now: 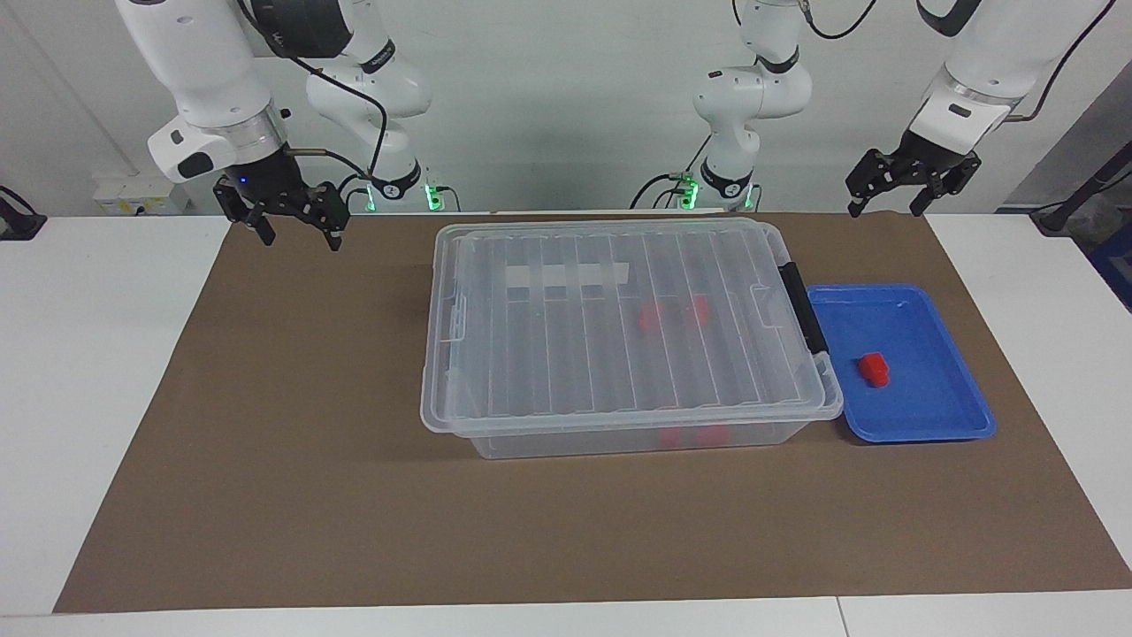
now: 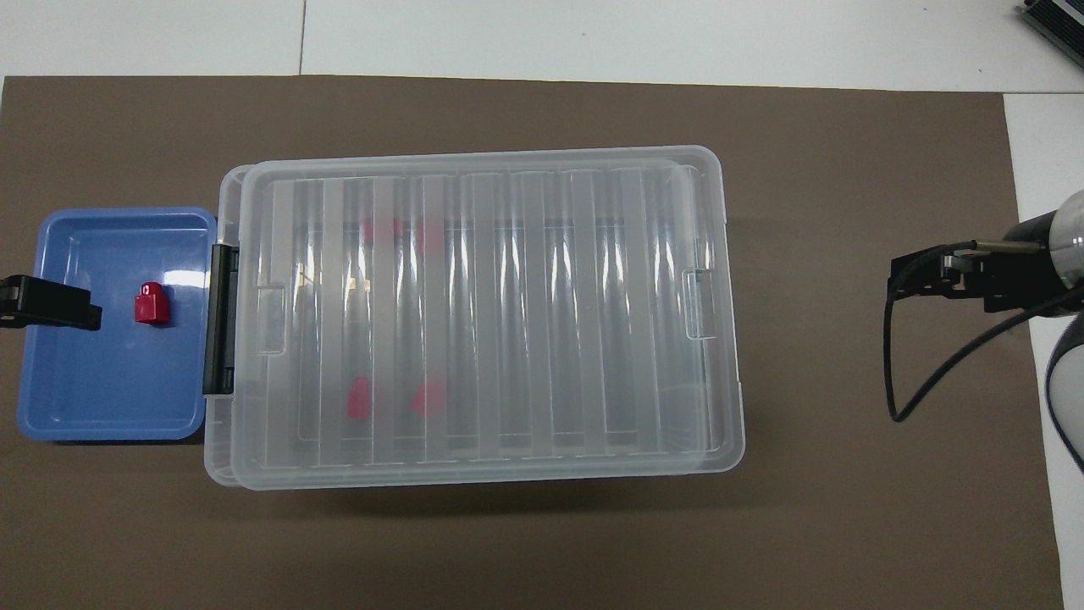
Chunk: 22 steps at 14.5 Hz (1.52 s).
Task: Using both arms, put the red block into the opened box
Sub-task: 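Move the right gripper over the clear lid's edge nearest it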
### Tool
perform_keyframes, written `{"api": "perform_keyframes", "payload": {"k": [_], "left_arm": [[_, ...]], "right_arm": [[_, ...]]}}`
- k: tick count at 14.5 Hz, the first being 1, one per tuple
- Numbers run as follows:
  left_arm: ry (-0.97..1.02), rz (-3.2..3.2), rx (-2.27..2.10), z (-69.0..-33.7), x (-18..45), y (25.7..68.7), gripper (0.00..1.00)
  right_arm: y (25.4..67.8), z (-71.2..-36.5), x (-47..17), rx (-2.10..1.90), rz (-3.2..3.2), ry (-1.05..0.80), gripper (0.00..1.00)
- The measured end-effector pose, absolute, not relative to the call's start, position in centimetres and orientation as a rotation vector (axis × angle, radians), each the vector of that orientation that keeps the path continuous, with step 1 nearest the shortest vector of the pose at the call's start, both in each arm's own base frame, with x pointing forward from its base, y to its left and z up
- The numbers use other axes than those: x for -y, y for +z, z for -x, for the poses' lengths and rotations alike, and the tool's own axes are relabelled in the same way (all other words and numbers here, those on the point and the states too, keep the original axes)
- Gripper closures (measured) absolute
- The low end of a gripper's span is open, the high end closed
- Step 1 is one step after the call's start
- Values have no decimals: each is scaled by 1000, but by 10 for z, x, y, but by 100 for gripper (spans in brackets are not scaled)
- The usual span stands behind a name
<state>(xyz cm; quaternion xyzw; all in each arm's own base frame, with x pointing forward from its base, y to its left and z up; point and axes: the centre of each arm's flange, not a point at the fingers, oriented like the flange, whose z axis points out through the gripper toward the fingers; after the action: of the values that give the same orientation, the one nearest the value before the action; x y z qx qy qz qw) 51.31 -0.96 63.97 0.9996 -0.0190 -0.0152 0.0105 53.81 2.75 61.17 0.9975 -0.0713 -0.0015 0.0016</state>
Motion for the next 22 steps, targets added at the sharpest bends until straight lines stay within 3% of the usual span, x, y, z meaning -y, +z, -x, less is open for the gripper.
{"api": "perform_keyframes", "payload": {"k": [7, 16, 22], "left_arm": [[-47, -3120, 59, -513, 10, 640, 0], [-48, -3120, 59, -513, 10, 640, 0], [-48, -3120, 59, -513, 10, 640, 0]], "right_arm": [[613, -537, -33, 208, -3132, 1, 4], [599, -540, -110, 152, -3147, 74, 99], [546, -550, -164, 140, -3156, 87, 99]]}}
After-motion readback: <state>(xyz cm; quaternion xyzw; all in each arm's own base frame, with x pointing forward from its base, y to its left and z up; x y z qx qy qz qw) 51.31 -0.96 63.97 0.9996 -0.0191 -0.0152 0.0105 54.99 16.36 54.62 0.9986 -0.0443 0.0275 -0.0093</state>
